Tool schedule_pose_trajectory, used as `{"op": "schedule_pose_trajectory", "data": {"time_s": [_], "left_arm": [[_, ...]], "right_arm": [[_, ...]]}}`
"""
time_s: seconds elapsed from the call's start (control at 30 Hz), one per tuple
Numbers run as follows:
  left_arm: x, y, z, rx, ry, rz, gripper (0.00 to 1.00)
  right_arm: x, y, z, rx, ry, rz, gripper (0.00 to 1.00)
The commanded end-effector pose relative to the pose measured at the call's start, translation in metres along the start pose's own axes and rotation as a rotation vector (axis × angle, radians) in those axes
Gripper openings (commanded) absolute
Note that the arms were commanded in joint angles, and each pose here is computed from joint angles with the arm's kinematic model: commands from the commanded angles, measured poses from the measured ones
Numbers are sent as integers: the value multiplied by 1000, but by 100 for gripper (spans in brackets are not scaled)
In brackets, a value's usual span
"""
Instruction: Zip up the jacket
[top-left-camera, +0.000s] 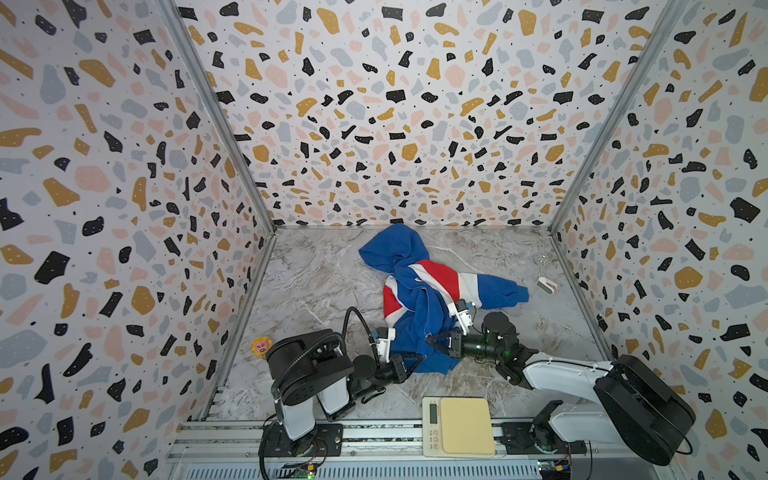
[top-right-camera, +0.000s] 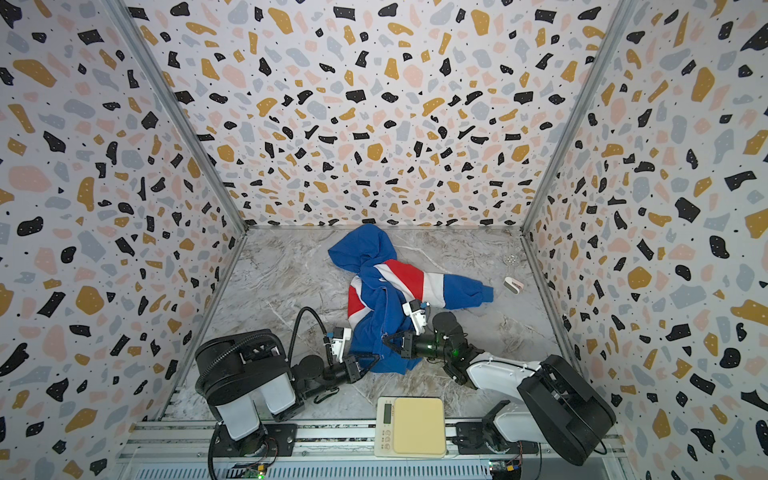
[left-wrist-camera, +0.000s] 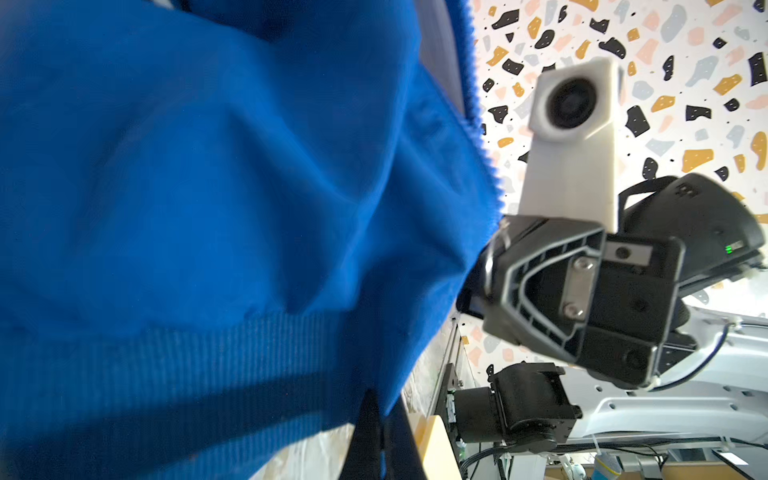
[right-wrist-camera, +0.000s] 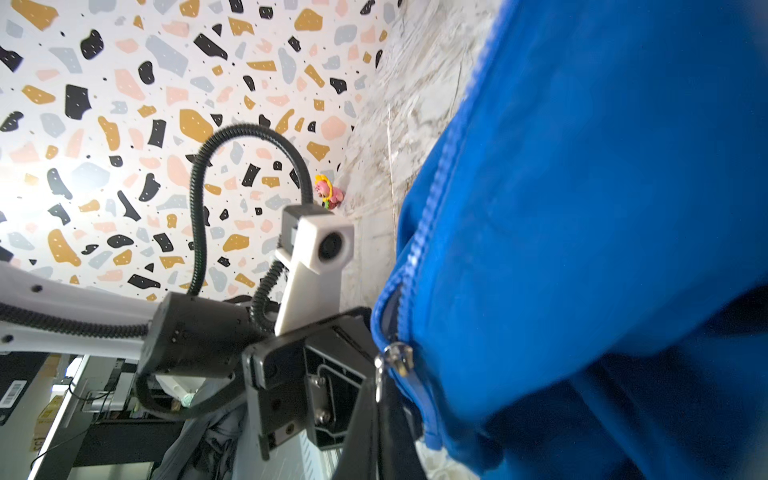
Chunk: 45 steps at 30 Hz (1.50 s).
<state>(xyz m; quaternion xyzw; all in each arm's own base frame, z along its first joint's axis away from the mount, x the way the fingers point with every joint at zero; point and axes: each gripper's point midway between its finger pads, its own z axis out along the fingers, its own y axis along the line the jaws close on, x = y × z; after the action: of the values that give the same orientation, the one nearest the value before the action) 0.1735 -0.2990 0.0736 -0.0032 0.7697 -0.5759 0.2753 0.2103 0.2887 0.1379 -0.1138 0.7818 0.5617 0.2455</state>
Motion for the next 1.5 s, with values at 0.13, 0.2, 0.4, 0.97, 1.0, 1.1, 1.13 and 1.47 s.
{"op": "schedule_pose_trajectory", "data": {"time_s": [0.13,0.2,0.4,0.97,1.0,1.1,1.13,1.47], "left_arm": [[-2,-23,-15,107,-31,61,0],[0,-23,-15,107,-25,62,0],[4,-20,-19,96,-9,70,0],[-21,-4,-20,-218,-5,331,0],[-26,-6,-23,-242,-20,352,0],[-44,-13,-34,-288,-79,416,0],[-49,-17,-35,-298,-91,444,0],[-152,-68,-20,-473,-111,639,0]], "right_arm": [[-60,34,-4,-59,-181,-104,0],[-62,33,-3,-57,-183,-107,0],[-85,31,-3,-14,-218,-149,0],[-237,41,-29,46,-394,-285,0],[-250,43,-36,52,-415,-299,0],[-278,49,-53,60,-452,-325,0],[-285,50,-58,67,-461,-330,0],[-334,59,-152,188,-616,-391,0]]}}
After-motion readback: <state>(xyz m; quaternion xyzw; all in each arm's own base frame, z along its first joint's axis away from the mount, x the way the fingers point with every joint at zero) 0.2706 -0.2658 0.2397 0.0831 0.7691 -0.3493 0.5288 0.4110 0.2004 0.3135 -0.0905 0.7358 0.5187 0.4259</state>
